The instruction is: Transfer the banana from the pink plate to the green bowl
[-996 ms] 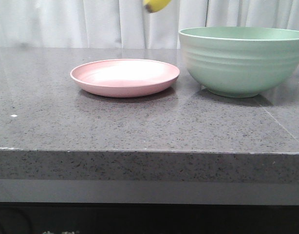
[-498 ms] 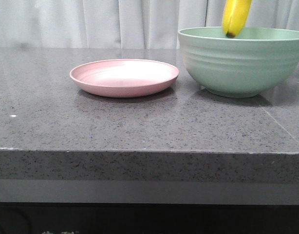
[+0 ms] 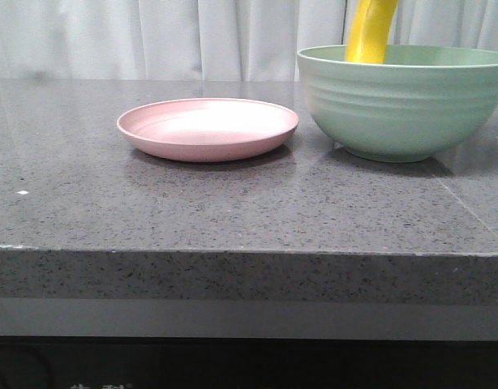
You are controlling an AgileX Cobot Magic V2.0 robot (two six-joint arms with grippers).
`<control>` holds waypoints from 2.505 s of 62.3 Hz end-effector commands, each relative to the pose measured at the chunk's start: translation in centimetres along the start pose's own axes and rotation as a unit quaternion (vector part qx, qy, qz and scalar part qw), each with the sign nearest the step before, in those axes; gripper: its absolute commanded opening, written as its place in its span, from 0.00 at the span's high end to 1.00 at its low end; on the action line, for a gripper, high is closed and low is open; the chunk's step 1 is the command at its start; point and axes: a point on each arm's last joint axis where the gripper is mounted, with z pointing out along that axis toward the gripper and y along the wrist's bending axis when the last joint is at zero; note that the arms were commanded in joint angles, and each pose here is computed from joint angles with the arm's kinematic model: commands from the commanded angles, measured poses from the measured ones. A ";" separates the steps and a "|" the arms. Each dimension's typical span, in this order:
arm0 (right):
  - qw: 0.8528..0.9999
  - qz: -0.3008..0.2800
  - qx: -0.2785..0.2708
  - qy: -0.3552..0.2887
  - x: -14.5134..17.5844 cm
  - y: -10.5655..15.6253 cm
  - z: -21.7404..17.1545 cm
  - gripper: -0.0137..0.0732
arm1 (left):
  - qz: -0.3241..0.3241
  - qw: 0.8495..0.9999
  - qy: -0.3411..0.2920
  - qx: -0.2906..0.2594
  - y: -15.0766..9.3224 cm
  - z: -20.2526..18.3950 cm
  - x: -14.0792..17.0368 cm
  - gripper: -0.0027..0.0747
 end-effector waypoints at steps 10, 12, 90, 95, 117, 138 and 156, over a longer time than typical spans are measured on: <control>1.000 0.000 -0.004 -0.002 0.2 0.6 -3.3 0.65 | -0.001 0.998 -0.067 0.008 -0.4 -3.1 -1.4 0.30; 1.000 0.000 -0.004 -0.002 0.2 0.6 -3.3 0.61 | -0.001 0.998 -0.067 0.008 -0.4 -3.1 -1.4 0.30; 0.989 0.056 0.097 -0.096 1.2 1.1 -13.8 0.91 | -0.076 0.984 -0.111 -0.118 8.0 -5.3 -1.9 0.99; 0.987 0.053 0.106 -0.107 1.9 1.3 -15.1 0.91 | -0.087 0.977 -0.140 -0.133 9.0 -7.2 -1.8 0.99; 0.977 0.048 0.100 -0.182 9.1 2.4 -16.6 0.91 | -0.120 0.944 -0.229 -0.203 11.5 -14.2 4.7 0.99; 0.947 0.042 0.095 -0.305 22.5 3.5 -15.8 0.91 | -0.091 0.913 -0.336 -0.212 8.3 -16.8 14.4 0.99; 0.925 0.034 0.095 -0.366 31.4 4.3 -15.8 0.91 | -0.088 0.912 -0.342 -0.210 6.3 -15.5 23.6 0.99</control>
